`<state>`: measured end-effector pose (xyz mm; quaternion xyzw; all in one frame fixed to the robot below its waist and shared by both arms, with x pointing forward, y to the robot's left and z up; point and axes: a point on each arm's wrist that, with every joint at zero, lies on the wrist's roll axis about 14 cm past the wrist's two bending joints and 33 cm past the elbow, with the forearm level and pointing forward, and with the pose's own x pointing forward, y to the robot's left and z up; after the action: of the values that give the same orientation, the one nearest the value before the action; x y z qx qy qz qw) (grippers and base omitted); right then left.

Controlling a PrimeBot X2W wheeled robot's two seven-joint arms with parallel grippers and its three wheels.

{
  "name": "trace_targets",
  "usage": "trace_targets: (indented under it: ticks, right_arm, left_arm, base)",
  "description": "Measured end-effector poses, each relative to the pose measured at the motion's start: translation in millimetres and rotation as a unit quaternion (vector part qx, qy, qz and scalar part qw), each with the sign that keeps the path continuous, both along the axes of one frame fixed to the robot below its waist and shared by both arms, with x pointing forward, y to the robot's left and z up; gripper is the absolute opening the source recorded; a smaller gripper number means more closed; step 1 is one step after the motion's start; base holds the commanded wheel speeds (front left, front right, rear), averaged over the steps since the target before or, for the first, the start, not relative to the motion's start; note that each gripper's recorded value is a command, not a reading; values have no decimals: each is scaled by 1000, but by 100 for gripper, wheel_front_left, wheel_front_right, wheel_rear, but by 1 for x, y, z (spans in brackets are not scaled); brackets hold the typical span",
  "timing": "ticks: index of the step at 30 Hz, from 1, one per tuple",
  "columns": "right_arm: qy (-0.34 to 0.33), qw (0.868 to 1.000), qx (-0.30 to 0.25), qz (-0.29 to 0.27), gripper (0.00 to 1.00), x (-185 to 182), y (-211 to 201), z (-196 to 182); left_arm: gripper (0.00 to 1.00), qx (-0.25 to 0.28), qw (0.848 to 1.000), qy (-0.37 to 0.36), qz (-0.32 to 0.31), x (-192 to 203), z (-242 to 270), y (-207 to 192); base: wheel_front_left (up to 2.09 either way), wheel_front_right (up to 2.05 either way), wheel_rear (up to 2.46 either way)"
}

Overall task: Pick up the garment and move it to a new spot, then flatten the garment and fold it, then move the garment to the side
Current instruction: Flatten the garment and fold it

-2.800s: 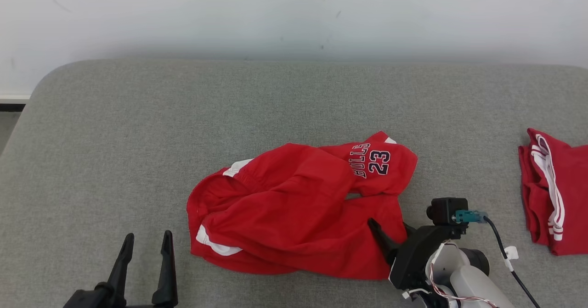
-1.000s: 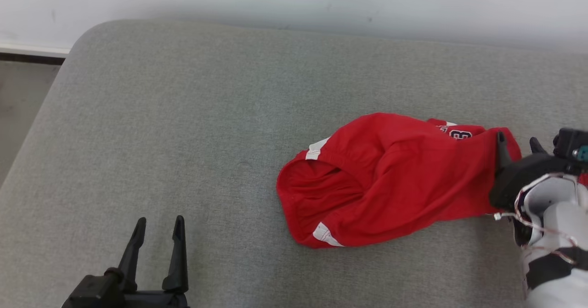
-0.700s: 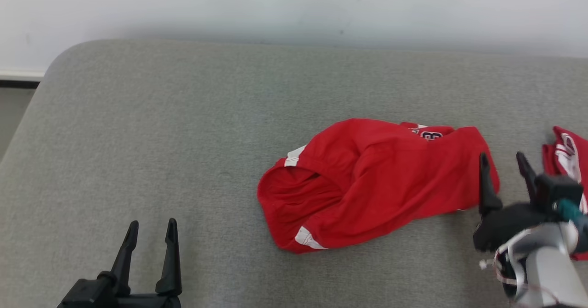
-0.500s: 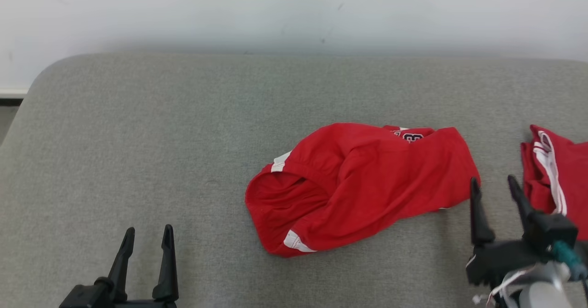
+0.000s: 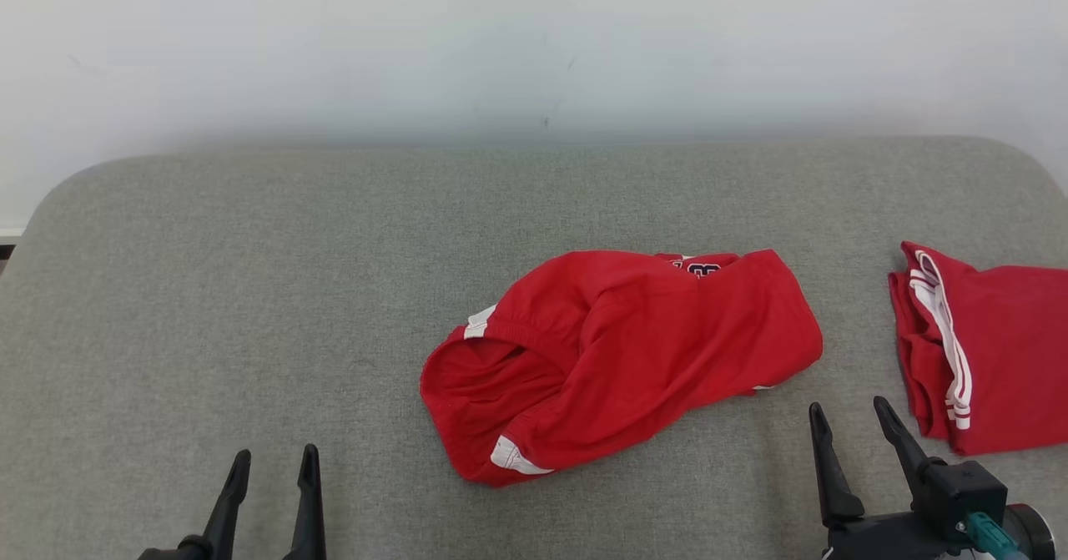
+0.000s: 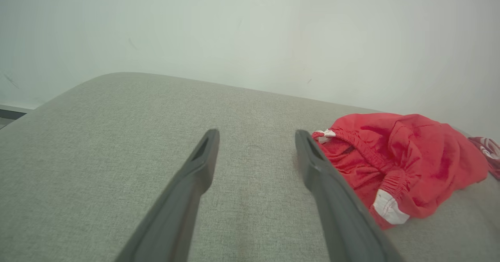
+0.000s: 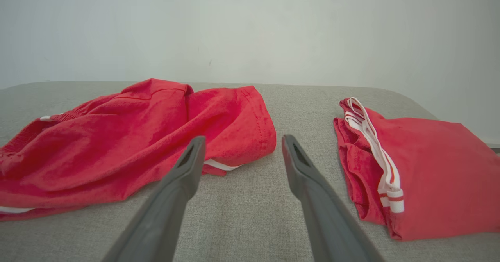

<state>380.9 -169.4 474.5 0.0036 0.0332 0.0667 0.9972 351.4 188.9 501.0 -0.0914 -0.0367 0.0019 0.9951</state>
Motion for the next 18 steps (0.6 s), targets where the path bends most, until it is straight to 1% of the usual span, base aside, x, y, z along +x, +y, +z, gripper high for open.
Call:
trace_targets:
  ticks: [7,11,14,16,17,18]
  right_arm:
    - [0,1000,4,-3,100,0,-1,2]
    - [2,1000,10,-4,100,-2,-1,1]
    - [6,1000,12,-4,100,-5,1,-1]
    - [7,1000,12,-4,100,-6,1,-1]
    - [7,1000,13,-5,100,-7,1,-1]
    - [7,1000,13,-5,100,-7,1,-1]
  left_arm:
    - [100,-2,1000,5,-22,3,-3,-13]
    - [100,-10,998,17,-64,19,-2,-37]
    - [100,-49,990,67,-111,35,-10,-64]
    - [100,-84,980,107,-144,44,-15,-83]
    - [100,-95,975,119,-159,49,-15,-93]
    - [100,-118,969,131,-172,54,-13,-100]
  base:
    - [0,0,0]
    - [0,0,0]
    - [0,0,0]
    - [0,0,0]
    - [0,0,0]
    - [0,0,0]
